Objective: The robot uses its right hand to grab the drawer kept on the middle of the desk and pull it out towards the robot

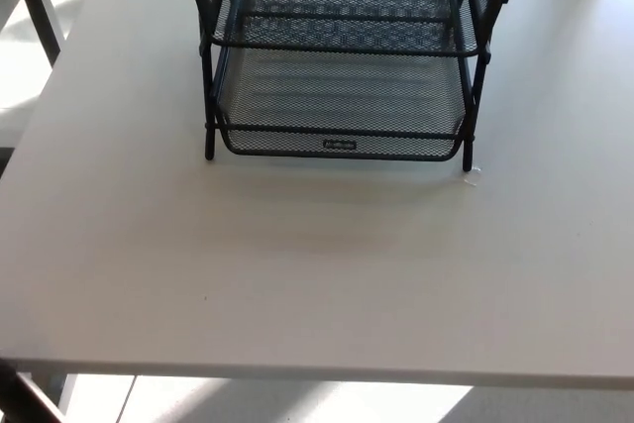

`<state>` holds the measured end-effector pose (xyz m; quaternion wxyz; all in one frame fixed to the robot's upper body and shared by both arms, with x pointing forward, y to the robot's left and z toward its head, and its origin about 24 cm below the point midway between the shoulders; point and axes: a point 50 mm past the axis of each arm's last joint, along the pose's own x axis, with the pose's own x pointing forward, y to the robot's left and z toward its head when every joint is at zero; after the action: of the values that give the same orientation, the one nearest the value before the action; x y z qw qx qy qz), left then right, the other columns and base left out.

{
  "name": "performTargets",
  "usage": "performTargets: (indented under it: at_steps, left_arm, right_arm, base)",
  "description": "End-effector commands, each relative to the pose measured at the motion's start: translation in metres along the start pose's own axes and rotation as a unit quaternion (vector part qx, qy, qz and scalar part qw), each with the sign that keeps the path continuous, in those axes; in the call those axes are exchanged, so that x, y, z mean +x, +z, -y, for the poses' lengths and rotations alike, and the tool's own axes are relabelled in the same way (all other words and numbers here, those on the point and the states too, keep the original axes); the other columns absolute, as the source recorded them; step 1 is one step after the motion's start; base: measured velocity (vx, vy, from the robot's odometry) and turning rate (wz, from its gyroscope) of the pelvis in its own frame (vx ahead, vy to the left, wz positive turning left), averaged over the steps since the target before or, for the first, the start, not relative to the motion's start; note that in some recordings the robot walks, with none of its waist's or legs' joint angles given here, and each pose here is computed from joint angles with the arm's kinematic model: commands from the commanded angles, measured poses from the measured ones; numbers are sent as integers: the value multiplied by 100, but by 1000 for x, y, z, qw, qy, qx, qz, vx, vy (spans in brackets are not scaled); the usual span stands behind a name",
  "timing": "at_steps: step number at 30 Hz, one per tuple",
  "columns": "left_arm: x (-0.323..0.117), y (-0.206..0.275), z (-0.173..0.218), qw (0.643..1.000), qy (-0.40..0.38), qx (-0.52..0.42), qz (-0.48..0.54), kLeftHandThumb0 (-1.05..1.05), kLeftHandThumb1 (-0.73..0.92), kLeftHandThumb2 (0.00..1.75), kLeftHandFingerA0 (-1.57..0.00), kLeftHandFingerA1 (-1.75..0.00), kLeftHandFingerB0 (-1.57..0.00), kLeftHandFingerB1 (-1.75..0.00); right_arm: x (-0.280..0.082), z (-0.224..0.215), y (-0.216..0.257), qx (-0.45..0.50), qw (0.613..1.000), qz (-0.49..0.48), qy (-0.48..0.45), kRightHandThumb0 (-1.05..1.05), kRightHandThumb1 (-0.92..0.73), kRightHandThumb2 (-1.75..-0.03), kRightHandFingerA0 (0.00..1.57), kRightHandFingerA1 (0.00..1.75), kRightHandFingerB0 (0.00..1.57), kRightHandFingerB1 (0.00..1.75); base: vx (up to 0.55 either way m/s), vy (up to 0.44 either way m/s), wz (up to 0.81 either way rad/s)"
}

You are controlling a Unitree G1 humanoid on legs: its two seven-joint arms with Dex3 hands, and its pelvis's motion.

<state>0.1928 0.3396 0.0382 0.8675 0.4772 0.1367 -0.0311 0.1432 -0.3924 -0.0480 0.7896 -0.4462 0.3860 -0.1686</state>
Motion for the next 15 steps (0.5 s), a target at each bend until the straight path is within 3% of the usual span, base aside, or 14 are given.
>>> performTargets:
  at_steps: [1, 2, 3, 4, 11, 12, 13, 15]
  left_arm:
    - [-8, 47, -26, 974, -39, 147, 170, -29, 57, 57, -78, -86, -82, -57]
    - [-8, 47, -25, 974, -38, 145, 172, -28, 56, 57, -79, -86, -82, -57]
    - [-8, 47, -25, 974, -37, 143, 171, -29, 56, 57, -79, -87, -82, -57]
    - [-8, 47, -25, 974, -38, 142, 170, -29, 56, 57, -79, -86, -82, -58]
    - [-8, 49, -27, 973, -42, 146, 171, -29, 57, 57, -79, -86, -82, -57]
    - [-8, 49, -27, 972, -42, 150, 173, -29, 57, 57, -79, -86, -82, -58]
    - [-8, 48, -27, 973, -41, 149, 174, -29, 56, 57, -79, -87, -83, -59]
    - [-8, 47, -27, 973, -42, 147, 173, -29, 57, 57, -79, -86, -83, -58]
  right_arm:
    - [8, 55, 0, -76, 993, 24, -90, -60, -46, -78, 91, 95, 26, 44]
    - [8, 58, -2, -70, 995, 15, -66, -52, -58, -58, 79, 83, 27, 30]
    - [8, 59, -3, -70, 995, 13, -67, -53, -56, -57, 83, 78, 27, 30]
    - [8, 62, -6, -75, 995, 7, -61, -60, -44, -77, 79, 77, 18, 42]
    - [8, 75, -22, -60, 996, -44, -45, -67, -46, -81, 70, 82, 16, 41]
    - [8, 79, -24, -56, 996, -45, -45, -61, -57, -58, 67, 79, 23, 29]
    - [7, 91, -29, -39, 997, -52, -39, -61, -57, -58, 53, 77, 21, 29]
    - [7, 94, -30, -35, 997, -54, -35, -59, -57, -58, 58, 74, 20, 28]
  base:
    - [0, 0, 0]
    - [0, 0, 0]
    - [0, 0, 0]
    - [0, 0, 0]
    - [0, 0, 0]
    - [0, 0, 0]
    - [0, 0, 0]
    - [0, 0, 0]
